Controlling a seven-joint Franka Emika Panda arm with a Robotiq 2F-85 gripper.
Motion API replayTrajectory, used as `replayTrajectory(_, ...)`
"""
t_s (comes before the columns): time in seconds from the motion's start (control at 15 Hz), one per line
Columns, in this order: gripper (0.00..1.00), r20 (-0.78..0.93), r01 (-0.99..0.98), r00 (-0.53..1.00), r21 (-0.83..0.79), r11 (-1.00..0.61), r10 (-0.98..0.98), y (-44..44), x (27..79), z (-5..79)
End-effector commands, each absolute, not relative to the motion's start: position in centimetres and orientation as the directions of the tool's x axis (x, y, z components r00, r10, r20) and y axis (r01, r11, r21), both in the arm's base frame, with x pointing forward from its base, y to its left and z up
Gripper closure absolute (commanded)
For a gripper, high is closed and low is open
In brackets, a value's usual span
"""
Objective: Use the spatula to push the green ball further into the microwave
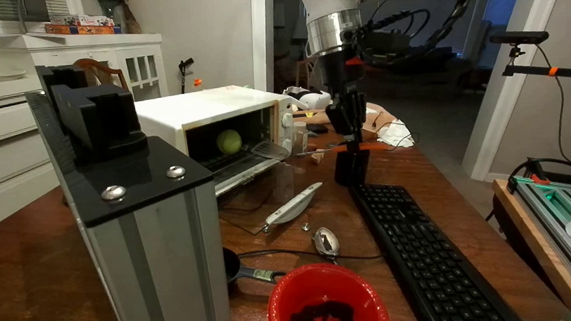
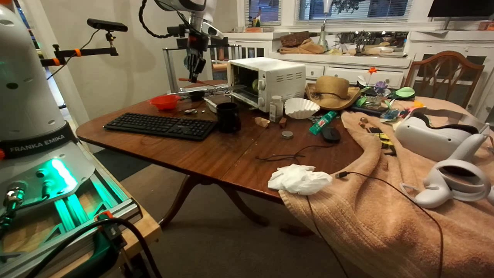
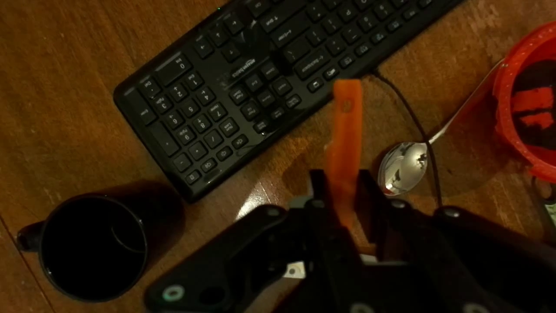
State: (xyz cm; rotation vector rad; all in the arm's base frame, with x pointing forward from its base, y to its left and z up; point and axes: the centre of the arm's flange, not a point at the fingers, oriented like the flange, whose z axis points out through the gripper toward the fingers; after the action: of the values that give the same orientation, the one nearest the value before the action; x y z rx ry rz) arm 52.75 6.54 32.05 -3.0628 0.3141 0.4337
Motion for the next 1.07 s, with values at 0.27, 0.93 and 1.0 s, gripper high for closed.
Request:
replayTrajectory(0.27,0.95,-0.288,-0.24,0.931,-0.026,-0.97,-0.223,6.6,55.0,32.0)
replayTrajectory(0.93,0.95,-0.363,-0.303,0.891,-0.029,-0.952,-0.273,6.9,57.6,31.9)
replayTrajectory(1.0,0.95,-0.376,-0.303,0.887,-0.035,-0.952,-0.268,7.1,57.8,32.1)
